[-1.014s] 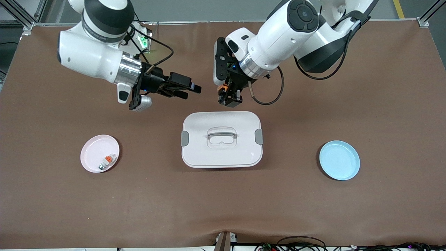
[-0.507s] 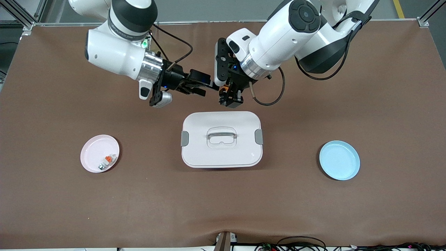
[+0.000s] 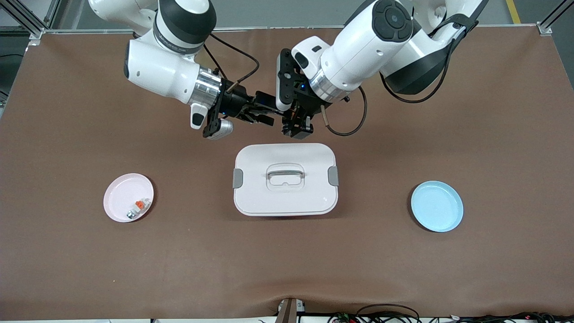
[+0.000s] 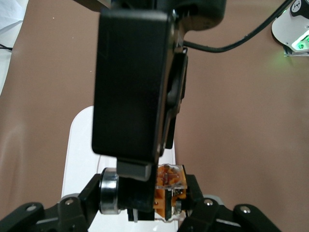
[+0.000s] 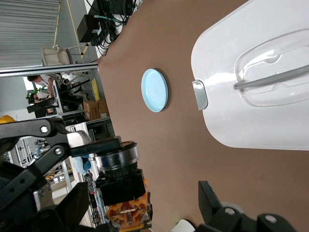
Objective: Transfer orange switch to right arm and place
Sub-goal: 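Close the right gripper on the switch beside the left gripper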
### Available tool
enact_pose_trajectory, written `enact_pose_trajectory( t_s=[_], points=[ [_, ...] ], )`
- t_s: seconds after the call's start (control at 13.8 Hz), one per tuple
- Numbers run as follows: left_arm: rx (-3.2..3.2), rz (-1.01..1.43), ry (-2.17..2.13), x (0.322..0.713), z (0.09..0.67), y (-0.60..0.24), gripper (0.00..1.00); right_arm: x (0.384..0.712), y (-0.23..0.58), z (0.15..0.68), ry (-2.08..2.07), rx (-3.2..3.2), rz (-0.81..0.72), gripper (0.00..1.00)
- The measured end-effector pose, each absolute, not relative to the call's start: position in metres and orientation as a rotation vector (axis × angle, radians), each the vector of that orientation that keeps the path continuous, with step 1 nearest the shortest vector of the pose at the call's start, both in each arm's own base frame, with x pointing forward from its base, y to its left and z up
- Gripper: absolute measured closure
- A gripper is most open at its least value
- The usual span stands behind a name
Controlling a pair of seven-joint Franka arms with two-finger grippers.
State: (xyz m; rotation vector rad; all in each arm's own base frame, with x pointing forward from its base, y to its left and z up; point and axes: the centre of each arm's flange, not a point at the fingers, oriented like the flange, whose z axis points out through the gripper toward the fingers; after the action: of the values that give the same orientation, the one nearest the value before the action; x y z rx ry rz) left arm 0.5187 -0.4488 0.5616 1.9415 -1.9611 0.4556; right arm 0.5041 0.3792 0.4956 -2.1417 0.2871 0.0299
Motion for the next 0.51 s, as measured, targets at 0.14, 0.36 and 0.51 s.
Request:
enact_pose_trajectory(
  t_s=[0.14,0.36,0.51],
  points=[
    [1.943,0.458,-1.957,0.5198,0.5626,-0.4477,0.28,0.5029,0.383,0.4945,0.284,-2.141,0.032,0.0],
    [1.946,0.459,-1.954,0.5212,0.5626,-0.4461,0.28,0.5021,0.3855,0.4959,0.287,-2.136,0.025,0.0],
    [1.946,0.459,-1.954,0.5212,0.5626,-0.4461,0.28,0.5008,0.3884,0.496,0.302,-2.116,0.037,0.0]
  ],
)
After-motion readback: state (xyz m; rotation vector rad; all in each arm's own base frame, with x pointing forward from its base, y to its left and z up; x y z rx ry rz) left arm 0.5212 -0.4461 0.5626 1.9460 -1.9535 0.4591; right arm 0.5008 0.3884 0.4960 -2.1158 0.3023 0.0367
